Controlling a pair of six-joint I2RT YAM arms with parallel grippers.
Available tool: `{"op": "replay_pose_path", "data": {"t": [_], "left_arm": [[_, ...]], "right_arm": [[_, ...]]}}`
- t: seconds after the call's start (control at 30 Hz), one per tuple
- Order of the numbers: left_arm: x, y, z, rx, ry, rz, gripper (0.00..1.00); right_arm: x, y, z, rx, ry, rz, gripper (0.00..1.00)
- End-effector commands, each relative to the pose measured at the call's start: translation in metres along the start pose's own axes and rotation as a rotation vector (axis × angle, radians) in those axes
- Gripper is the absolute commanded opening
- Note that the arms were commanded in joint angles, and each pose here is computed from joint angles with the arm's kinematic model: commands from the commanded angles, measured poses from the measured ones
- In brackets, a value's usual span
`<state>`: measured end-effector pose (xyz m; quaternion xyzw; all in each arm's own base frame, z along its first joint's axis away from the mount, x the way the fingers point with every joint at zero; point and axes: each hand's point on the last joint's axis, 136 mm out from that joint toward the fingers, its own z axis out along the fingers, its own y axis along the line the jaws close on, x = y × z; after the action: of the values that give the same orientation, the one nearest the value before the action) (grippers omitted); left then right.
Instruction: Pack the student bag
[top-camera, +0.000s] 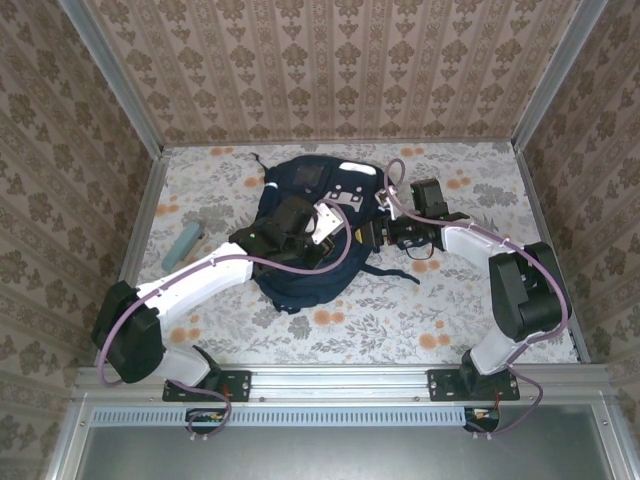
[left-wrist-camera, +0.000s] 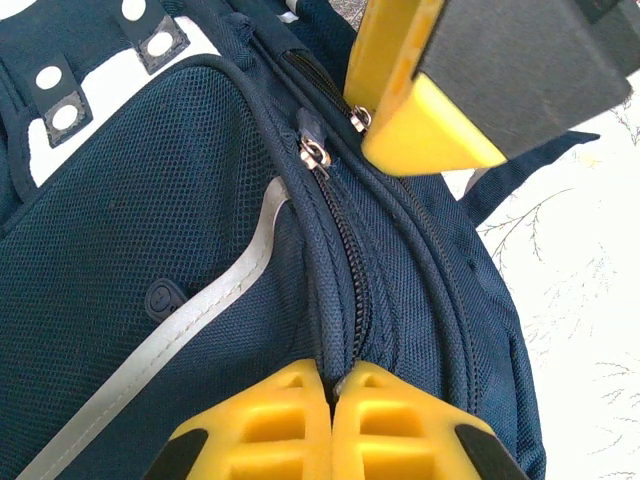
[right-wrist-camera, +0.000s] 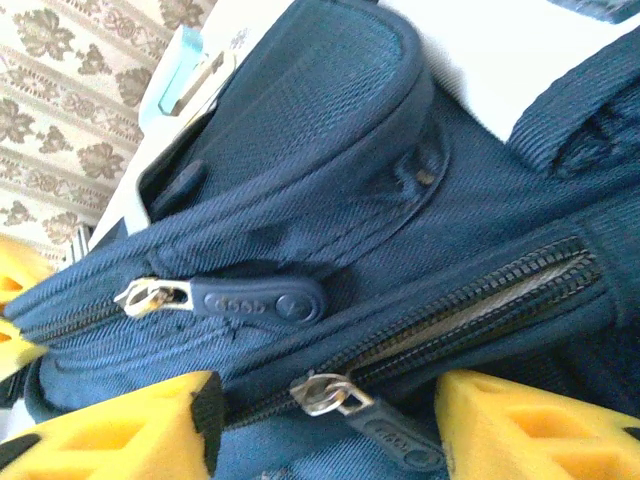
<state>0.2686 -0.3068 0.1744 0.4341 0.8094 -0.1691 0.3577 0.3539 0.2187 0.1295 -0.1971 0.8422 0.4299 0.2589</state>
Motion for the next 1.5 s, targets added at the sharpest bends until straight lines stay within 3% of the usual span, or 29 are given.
{"op": "replay_pose_path", "data": {"t": [0.0, 0.23, 0.37, 0.43, 0.7, 1.03, 1.47], "left_arm": [[-0.028, 0.015, -0.018, -0.054, -0.100, -0.009, 0.00], [-0.026, 0.015, -0.017, -0.051, -0.093, -0.008, 0.00], [-0.025, 0.012, -0.018, -0.034, -0.092, -0.007, 0.00], [-0.026, 0.010, -0.018, -0.024, -0.094, -0.005, 0.00], [-0.025, 0.004, -0.019, 0.010, -0.096, 0.000, 0.00], [-0.024, 0.005, -0.018, 0.003, -0.091, -0.005, 0.00], [-0.028, 0.020, 0.003, -0.068, -0.115, -0.076, 0.00]], "right_arm": [[0.014, 0.020, -0.005, -0.087, 0.048, -0.034, 0.63], [0.015, 0.031, -0.010, -0.123, 0.048, -0.070, 0.67], [0.011, 0.019, -0.007, -0.061, 0.043, -0.063, 0.55], [0.009, 0.013, -0.006, -0.029, 0.042, -0.059, 0.44], [0.008, -0.002, 0.002, 0.029, 0.056, -0.045, 0.35], [0.007, -0.006, 0.003, 0.070, 0.062, -0.046, 0.14], [0.051, 0.049, 0.011, 0.007, 0.095, 0.169, 0.08]]}}
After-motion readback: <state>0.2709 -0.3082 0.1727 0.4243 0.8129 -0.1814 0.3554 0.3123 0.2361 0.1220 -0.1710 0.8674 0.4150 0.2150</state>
